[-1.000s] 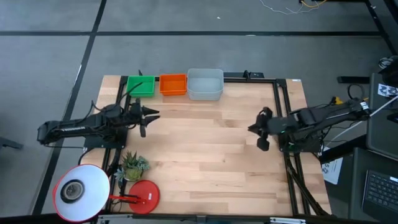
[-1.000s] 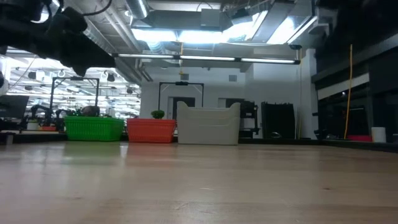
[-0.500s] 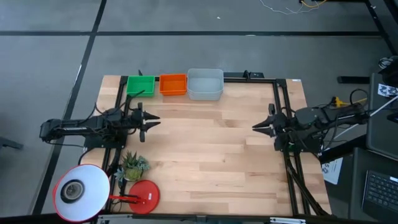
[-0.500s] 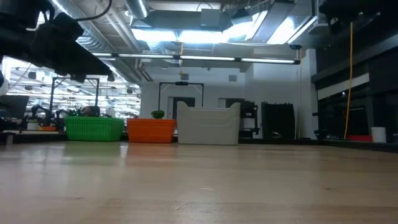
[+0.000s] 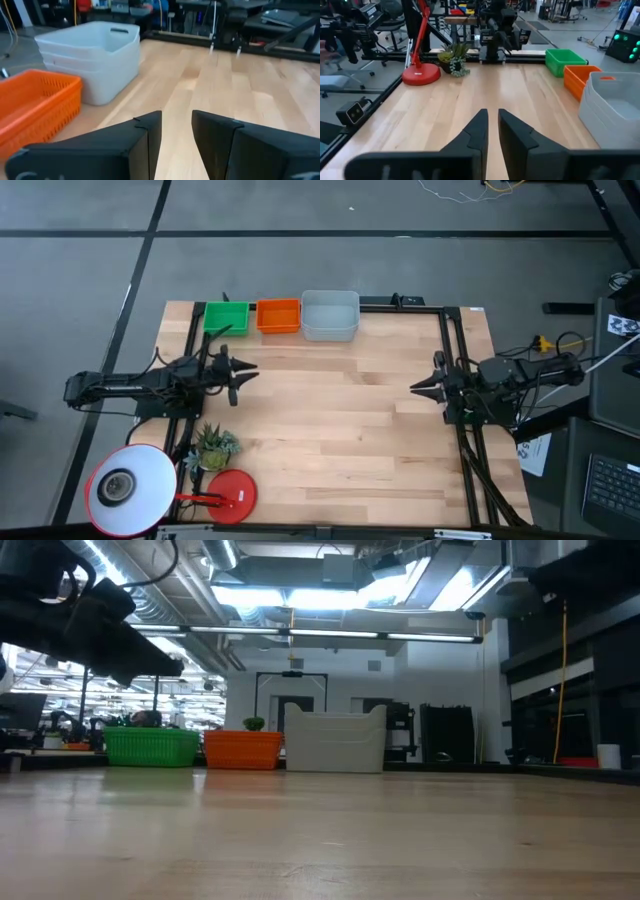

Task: Stack baskets by color
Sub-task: Return to Home Position

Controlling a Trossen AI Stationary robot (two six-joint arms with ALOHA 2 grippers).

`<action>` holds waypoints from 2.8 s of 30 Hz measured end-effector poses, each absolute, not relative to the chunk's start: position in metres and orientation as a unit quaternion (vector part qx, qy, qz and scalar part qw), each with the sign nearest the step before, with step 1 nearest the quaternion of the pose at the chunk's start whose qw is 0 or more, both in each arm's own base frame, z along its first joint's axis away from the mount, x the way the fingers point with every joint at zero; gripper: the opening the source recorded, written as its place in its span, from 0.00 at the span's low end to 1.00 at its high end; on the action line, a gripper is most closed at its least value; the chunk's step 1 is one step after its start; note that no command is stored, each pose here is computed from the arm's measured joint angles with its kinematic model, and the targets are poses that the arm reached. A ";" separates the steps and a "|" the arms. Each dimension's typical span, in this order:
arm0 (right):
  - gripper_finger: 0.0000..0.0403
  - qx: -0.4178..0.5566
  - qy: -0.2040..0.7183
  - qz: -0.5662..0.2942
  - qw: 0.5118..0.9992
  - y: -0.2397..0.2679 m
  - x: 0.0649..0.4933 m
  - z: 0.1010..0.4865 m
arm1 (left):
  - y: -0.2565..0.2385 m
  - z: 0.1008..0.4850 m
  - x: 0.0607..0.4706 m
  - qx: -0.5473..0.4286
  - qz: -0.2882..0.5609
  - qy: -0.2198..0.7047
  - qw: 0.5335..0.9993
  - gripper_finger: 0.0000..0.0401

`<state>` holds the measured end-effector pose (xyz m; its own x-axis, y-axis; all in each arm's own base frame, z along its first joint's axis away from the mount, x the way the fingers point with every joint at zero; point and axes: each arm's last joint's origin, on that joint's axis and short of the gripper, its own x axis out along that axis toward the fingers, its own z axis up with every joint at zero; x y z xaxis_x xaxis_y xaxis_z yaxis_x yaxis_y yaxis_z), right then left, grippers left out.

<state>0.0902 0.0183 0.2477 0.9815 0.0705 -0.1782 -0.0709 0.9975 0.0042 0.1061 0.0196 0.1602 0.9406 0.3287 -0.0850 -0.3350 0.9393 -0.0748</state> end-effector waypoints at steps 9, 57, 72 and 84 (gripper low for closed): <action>0.11 -0.023 0.066 -0.028 0.997 0.013 0.083 0.212 | 0.020 0.158 0.106 -0.045 0.169 0.046 0.983 0.25; 0.11 -0.012 -0.030 0.121 0.992 0.024 0.094 0.171 | 0.020 0.158 0.106 -0.045 0.169 0.048 0.983 0.25; 0.11 -0.012 -0.030 0.121 0.992 0.024 0.094 0.171 | 0.020 0.158 0.106 -0.045 0.169 0.048 0.983 0.25; 0.11 -0.012 -0.030 0.120 0.992 0.024 0.094 0.171 | 0.020 0.158 0.106 -0.044 0.169 0.048 0.983 0.25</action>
